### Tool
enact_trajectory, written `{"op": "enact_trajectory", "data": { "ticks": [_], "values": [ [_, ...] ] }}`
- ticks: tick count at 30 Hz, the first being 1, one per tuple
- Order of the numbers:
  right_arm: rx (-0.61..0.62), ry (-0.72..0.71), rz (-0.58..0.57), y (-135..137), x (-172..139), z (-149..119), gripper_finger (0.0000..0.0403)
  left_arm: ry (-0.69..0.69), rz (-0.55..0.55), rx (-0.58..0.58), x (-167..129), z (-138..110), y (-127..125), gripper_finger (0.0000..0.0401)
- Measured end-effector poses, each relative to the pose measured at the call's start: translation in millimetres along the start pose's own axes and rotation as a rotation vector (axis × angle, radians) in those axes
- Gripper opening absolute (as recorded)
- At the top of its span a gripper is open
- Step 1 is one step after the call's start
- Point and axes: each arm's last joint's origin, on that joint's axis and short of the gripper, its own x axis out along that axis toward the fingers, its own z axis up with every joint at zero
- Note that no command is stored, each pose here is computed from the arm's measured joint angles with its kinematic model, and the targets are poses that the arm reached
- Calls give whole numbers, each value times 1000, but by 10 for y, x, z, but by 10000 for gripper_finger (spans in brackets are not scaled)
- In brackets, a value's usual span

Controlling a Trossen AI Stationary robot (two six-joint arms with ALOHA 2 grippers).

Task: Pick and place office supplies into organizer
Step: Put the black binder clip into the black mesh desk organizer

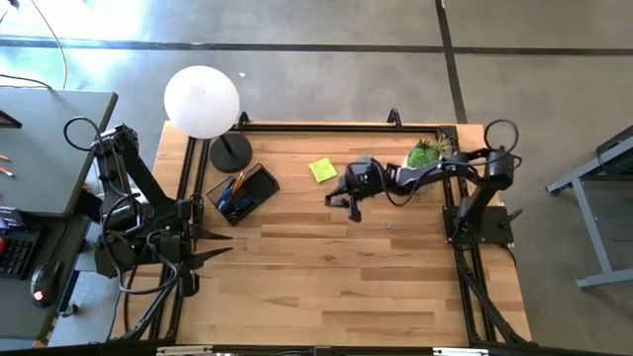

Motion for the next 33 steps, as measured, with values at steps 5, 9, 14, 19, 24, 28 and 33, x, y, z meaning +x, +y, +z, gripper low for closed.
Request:
{"op": "enact_trajectory", "data": {
  "ticks": [5,9,14,19,24,28,33],
  "values": [
    [-106,-147,10,346,152,375,134,0,-1,-1,0,1,1,79],
    [-164,-211,-53,580,338,616,134,-4,9,-9,0,9,4,79],
    [-243,-274,-75,679,674,968,134,-5,13,-13,-1,13,5,79],
    [-255,-312,-99,556,1119,1339,134,-5,9,-11,0,11,3,79],
    [-236,-254,-95,420,1589,1548,134,-4,6,-14,3,10,-7,79],
    [-255,-160,-52,386,1884,1592,134,-4,6,-16,3,10,-7,79],
    [-332,-95,-49,351,2105,1611,134,0,6,-26,7,-2,-17,79]
  ]
}}
